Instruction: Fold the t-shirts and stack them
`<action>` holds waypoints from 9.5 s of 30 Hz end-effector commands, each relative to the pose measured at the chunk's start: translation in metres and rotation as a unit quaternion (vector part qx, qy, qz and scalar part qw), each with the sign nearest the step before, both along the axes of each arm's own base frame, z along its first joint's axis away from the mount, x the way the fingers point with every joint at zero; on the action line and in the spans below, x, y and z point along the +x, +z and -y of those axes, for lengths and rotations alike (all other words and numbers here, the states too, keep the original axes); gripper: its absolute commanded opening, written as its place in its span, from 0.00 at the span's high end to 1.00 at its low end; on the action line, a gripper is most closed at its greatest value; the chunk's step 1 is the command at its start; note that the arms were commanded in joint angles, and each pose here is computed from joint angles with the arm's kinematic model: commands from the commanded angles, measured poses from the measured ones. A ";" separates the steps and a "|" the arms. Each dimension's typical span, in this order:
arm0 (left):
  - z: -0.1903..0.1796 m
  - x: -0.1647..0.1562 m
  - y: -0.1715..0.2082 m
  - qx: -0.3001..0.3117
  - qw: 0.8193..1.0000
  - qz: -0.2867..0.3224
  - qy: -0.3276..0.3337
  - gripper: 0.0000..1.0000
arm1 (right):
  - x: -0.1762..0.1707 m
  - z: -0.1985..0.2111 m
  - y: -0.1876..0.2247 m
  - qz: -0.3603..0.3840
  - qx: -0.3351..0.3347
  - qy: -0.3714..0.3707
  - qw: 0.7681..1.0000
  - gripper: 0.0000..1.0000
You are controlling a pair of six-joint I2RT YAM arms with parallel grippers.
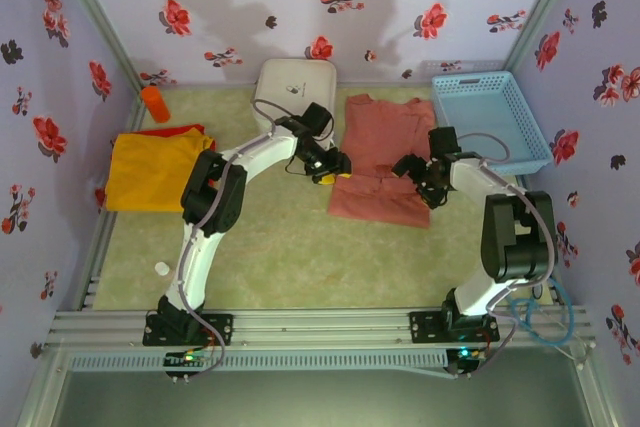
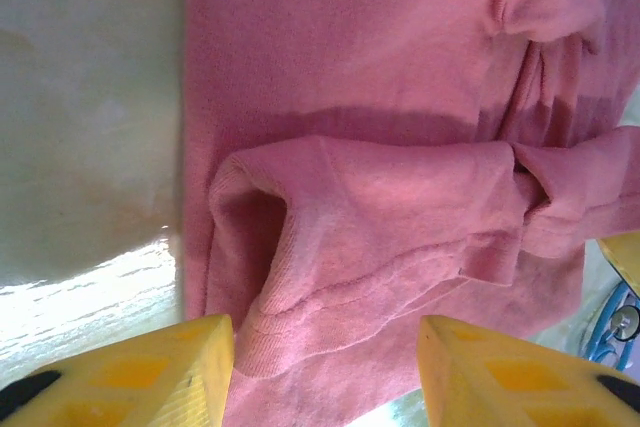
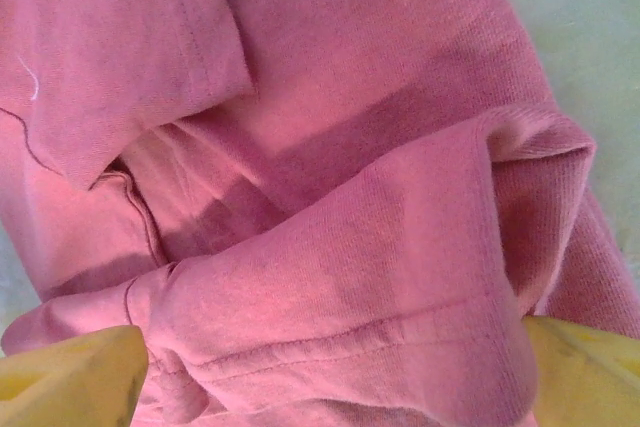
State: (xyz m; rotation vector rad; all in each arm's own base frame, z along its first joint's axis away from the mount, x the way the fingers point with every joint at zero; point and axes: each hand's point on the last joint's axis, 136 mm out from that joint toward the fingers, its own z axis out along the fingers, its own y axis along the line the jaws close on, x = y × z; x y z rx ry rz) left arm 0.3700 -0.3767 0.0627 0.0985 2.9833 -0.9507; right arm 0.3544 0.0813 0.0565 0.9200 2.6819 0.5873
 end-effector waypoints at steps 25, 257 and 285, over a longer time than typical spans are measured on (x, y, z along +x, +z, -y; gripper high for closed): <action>-0.014 -0.029 0.010 0.030 1.000 -0.004 0.006 0.49 | 0.095 0.005 0.025 0.053 0.091 -0.066 0.992 0.05; -0.052 -0.031 0.108 0.007 0.999 0.048 0.015 1.00 | 0.002 0.005 0.134 0.121 -0.014 0.034 0.992 1.00; -0.049 0.057 0.061 -0.025 0.998 0.042 0.027 0.65 | 0.085 0.009 0.069 0.083 -0.004 0.029 0.996 0.76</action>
